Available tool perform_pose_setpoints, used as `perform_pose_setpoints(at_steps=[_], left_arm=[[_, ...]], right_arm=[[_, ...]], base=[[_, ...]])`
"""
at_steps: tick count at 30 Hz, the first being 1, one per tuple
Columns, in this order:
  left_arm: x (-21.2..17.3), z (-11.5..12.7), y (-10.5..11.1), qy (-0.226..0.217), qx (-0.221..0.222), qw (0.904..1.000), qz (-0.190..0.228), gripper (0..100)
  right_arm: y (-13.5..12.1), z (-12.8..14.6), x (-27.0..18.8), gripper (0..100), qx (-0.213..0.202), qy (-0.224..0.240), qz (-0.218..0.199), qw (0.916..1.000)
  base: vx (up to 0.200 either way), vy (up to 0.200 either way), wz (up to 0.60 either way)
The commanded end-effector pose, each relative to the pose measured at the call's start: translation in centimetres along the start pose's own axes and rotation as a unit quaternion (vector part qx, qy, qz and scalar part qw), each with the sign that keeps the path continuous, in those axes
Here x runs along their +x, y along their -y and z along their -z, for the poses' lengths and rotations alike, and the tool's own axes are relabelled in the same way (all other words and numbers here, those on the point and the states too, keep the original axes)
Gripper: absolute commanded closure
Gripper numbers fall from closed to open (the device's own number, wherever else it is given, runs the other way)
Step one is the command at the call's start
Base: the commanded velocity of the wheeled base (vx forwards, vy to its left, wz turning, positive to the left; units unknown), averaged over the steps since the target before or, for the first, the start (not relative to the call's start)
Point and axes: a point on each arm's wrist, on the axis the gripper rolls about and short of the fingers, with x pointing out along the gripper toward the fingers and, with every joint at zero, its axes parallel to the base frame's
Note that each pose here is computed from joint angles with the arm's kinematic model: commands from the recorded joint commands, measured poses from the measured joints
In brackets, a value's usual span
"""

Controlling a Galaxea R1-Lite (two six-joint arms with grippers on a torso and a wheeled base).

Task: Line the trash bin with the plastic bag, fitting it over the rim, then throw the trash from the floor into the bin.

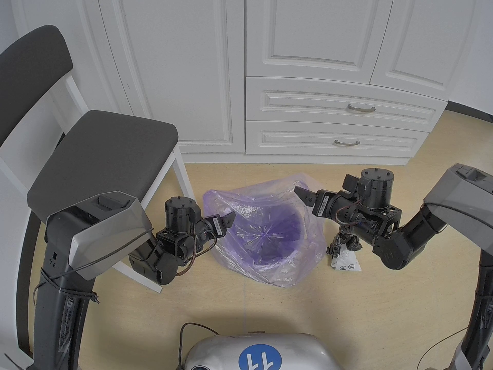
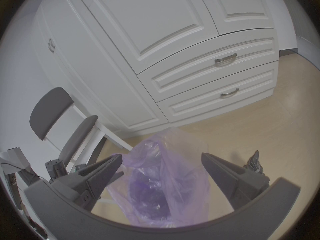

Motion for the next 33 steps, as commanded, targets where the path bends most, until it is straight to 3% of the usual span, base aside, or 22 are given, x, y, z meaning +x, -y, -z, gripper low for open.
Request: perform_pose_setpoints(at_steps=[1, 4, 7, 14, 22, 27, 33], left_arm=[[0.4, 0.1, 0.2, 0.004, 0.0, 1.0, 0.002, 0], [0.9, -0.2, 0.3, 0.008, 0.001, 1.0, 0.002, 0], [2.2, -0.8, 0.9, 0.008, 0.002, 1.0, -0.003, 0], [4.8, -1.3, 1.3, 0.049, 0.001, 0.9965, -0.067, 0], [5.5, -2.0, 1.5, 0.091, -0.003, 0.9906, -0.102, 0], [6.0, -2.2, 1.5, 0.118, -0.004, 0.9855, -0.122, 0], [6.0, -2.6, 2.0, 0.132, -0.006, 0.9845, -0.116, 0]], right_arm=[[-0.5, -2.7, -2.1, 0, -0.023, -0.011, 0.026, 0.9993], [0.2, -1.9, -2.2, 0, -0.06, -0.05, 0.063, 0.995], [0.8, 0.9, -1.9, 0, -0.109, -0.105, 0.1, 0.9835], [1.2, 5.2, 0.3, 0, -0.143, -0.138, 0.132, 0.9712], [1.8, 6.6, 1.9, 0, -0.144, -0.119, 0.143, 0.9719], [3.9, 5.5, 3.4, 0, -0.137, -0.086, 0.186, 0.9691], [7.1, 3.8, 4.5, 0, -0.124, -0.062, 0.217, 0.9663]], base=[[0.0, 0.0, 0.0], [0.0, 0.0, 0.0], [0.0, 0.0, 0.0], [0.0, 0.0, 0.0], [0.0, 0.0, 0.0], [0.0, 0.0, 0.0], [0.0, 0.0, 0.0]])
